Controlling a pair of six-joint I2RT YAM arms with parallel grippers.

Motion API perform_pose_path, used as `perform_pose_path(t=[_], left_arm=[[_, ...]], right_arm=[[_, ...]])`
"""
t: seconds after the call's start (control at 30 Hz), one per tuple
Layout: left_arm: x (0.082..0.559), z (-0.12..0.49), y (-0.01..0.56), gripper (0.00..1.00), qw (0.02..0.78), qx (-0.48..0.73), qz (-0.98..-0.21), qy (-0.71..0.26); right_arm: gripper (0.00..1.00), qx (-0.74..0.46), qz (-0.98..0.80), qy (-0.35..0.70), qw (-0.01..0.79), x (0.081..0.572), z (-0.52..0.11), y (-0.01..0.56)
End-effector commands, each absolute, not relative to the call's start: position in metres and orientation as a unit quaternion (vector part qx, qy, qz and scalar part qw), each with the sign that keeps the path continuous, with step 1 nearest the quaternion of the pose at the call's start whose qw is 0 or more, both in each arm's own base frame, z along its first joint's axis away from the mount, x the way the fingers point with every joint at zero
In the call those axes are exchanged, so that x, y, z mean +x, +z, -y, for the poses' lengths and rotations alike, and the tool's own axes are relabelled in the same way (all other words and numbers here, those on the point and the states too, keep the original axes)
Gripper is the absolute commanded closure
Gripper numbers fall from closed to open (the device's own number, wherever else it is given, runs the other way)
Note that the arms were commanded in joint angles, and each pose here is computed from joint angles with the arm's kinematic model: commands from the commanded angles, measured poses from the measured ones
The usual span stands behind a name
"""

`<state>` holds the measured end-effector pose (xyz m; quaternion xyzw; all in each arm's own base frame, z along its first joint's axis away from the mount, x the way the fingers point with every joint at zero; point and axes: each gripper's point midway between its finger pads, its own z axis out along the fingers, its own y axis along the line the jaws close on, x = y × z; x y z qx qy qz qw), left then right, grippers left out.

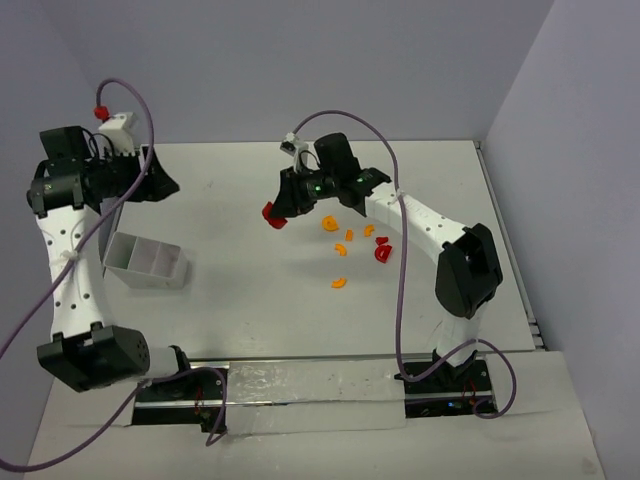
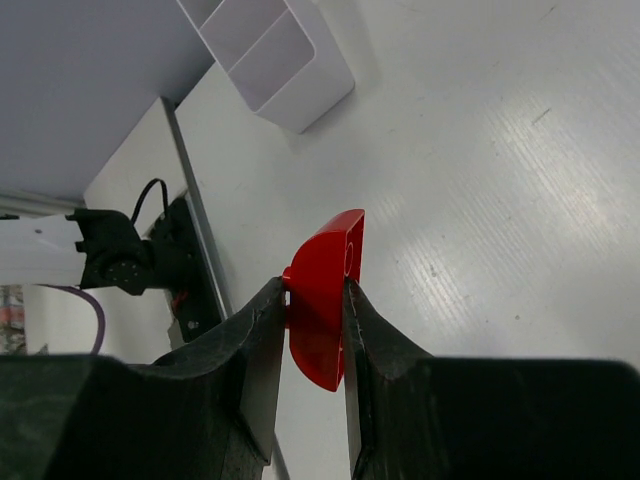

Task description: Sort the legos into containers by color

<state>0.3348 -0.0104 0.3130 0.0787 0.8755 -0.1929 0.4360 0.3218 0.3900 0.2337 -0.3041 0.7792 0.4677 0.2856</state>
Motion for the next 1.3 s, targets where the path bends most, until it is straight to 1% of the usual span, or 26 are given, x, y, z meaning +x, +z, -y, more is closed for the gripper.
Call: perform_pose_path(t=[0.0, 0.07, 0.13, 0.27, 0.43, 0.7, 0.87, 1.1, 1.27], left_arm=[[0.323, 0.091, 0.319, 0.3, 0.41, 0.072, -0.839, -0.352], [0.322, 0.111, 0.315, 0.29, 0.409, 0.071, -0.831, -0.371], [0.315, 0.124, 0.304, 0.26, 0.384, 0.057, -0.832, -0.397], [0.315, 0.135, 0.286, 0.26, 0.332, 0.0, -0.833, -0.442], [0.306, 0.147, 0.274, 0.24, 0.285, -0.02, -0.827, -0.485], [0.284, 0.166, 0.283, 0.21, 0.281, 0.013, -0.808, -0.518], [0.269, 0.171, 0.28, 0.27, 0.261, 0.025, -0.801, -0.538], [0.265, 0.175, 0.275, 0.33, 0.254, 0.029, -0.801, -0.541], [0.266, 0.178, 0.272, 0.33, 0.247, 0.027, -0.803, -0.542]], right_arm=[[1.0, -0.367, -0.709, 0.466, 0.381, 0.31, -0.393, 0.289], [1.0, -0.388, -0.696, 0.442, 0.412, 0.302, -0.392, 0.292], [1.0, -0.408, -0.692, 0.415, 0.428, 0.296, -0.395, 0.291], [1.0, -0.438, -0.68, 0.384, 0.445, 0.286, -0.404, 0.291], [1.0, -0.458, -0.672, 0.365, 0.453, 0.272, -0.421, 0.295], [1.0, -0.453, -0.68, 0.358, 0.452, 0.27, -0.431, 0.293], [1.0, -0.436, -0.692, 0.341, 0.464, 0.281, -0.429, 0.29], [1.0, -0.44, -0.686, 0.357, 0.457, 0.274, -0.432, 0.294], [1.0, -0.455, -0.672, 0.387, 0.438, 0.26, -0.435, 0.299]])
